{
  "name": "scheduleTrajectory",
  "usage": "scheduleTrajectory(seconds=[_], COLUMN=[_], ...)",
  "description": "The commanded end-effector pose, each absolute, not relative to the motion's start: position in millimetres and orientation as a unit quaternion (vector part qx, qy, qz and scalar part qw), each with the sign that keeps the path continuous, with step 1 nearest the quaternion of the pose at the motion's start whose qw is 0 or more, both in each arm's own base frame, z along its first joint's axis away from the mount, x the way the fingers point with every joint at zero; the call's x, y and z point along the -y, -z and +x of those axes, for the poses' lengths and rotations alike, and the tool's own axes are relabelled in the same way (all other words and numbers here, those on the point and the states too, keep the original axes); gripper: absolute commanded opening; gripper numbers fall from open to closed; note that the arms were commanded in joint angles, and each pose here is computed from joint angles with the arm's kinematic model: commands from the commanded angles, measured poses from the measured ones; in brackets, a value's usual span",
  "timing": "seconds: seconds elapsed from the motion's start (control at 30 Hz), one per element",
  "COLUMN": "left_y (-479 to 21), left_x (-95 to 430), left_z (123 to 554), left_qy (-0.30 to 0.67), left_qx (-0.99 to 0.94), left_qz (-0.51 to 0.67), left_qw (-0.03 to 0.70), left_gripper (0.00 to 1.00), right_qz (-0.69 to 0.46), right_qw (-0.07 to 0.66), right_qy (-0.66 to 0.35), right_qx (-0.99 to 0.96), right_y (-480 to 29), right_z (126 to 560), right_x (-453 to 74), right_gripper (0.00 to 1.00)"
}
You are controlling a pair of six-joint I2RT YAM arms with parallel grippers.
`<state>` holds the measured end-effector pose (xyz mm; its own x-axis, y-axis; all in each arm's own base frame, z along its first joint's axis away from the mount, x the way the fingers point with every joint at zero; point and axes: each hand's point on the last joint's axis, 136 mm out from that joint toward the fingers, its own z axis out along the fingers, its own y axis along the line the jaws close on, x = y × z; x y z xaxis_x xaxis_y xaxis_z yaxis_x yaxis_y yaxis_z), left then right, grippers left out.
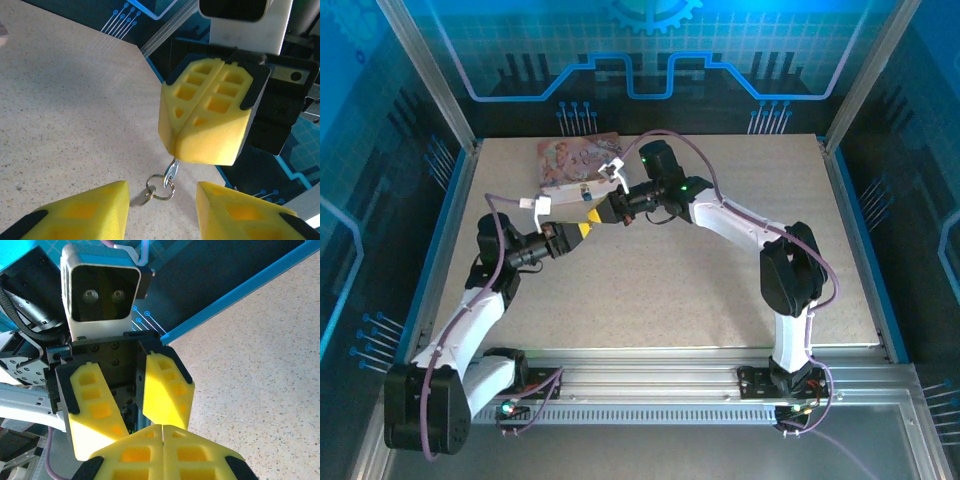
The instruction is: Unlock the padlock with the key
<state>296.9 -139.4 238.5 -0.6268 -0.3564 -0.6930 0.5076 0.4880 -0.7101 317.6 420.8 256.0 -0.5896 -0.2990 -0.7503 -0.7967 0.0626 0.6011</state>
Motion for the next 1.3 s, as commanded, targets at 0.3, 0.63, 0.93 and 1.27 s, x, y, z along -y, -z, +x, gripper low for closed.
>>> scheduleTrajectory(seconds=[0.3,0.63,0.93,1.27], left_y=[-210,-176,-131,-91], left_x=[48,-14,-58,-68], left_z=[351,416,477,527], left_qy=[0.319,0.177,0.157,0.194], left_qx=[-0.822,-0.849,-0.845,-0.859], left_qz=[-0.172,-0.294,-0.372,-0.366], left_qw=[0.439,0.403,0.351,0.302], left_gripper=[0.49,0.52,0.49,0.46], right_qz=[-0.162,-0.063,-0.049,-0.062], right_qw=[0.285,0.351,0.346,0.329], right_qy=[-0.289,-0.119,-0.145,-0.285], right_qx=[-0.899,-0.927,-0.926,-0.898], right_y=[-182,-158,-115,-87], right_z=[456,553,596,611], right_x=[-362,-302,-307,-345], right_gripper=[0.00,0.00,0.00,0.00])
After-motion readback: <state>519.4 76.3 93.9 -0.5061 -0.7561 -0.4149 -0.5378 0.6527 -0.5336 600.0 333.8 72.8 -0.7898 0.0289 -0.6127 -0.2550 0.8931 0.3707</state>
